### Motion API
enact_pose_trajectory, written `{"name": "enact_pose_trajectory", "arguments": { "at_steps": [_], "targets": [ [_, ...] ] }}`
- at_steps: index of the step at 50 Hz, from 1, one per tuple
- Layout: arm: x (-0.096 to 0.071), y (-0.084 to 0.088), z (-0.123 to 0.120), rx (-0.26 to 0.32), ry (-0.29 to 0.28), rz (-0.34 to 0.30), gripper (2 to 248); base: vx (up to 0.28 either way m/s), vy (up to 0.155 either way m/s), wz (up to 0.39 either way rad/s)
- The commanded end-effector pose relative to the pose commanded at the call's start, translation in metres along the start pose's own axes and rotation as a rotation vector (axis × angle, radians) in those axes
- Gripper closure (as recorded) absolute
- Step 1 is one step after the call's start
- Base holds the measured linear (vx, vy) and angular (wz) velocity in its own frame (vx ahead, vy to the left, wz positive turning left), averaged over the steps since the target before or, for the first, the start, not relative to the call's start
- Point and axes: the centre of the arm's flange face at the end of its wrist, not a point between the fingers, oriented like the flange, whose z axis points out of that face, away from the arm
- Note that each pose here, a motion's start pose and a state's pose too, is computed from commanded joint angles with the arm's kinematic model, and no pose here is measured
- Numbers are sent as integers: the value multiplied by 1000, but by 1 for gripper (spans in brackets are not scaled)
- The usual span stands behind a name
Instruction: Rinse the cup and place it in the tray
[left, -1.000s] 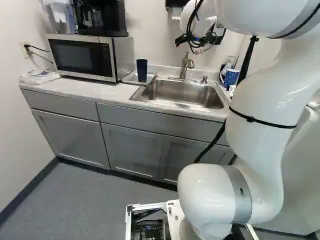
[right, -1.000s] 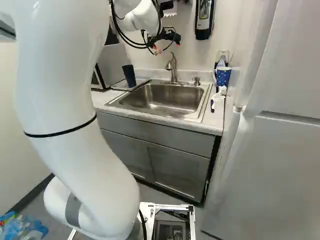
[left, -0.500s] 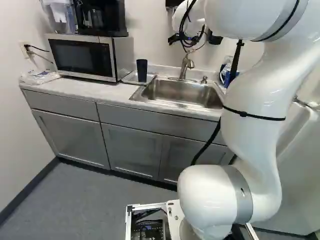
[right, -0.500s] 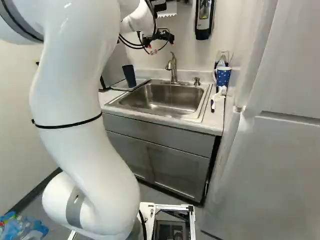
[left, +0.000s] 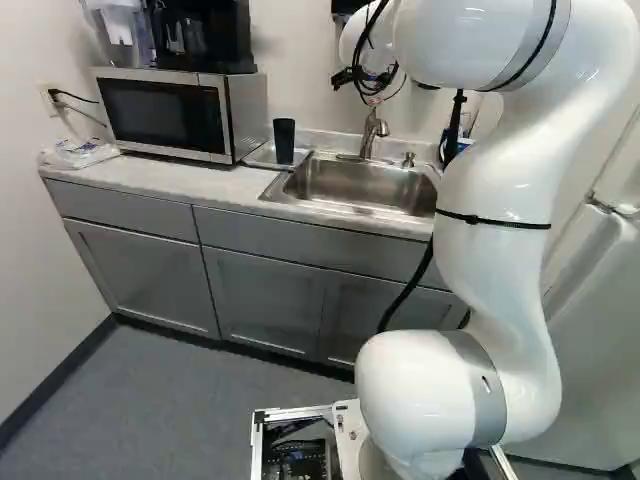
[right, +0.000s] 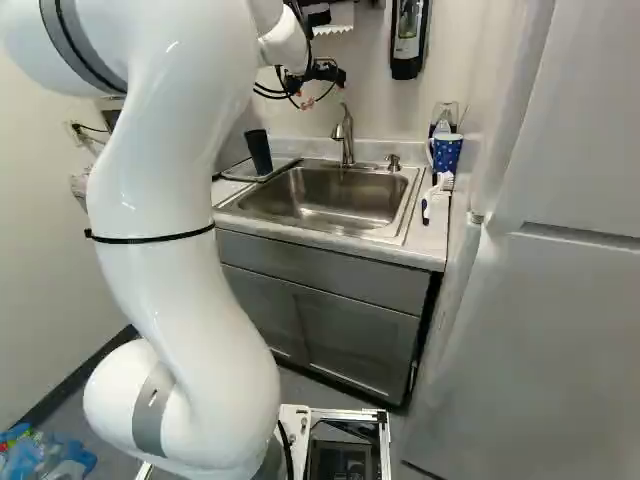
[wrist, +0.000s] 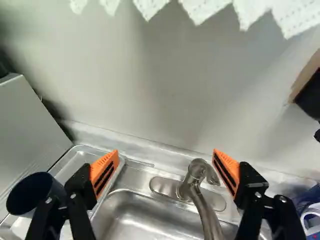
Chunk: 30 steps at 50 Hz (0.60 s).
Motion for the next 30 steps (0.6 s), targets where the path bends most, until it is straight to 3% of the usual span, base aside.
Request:
{"name": "enact_pose_trajectory", "arguments": {
  "at_steps": [21, 30],
  "targets": [
    [-20, 1, 12, -1, -39, 1, 3, 0, 0, 0],
    [-20, 1, 12, -1, -39, 1, 3, 0, 0, 0]
  ]
}}
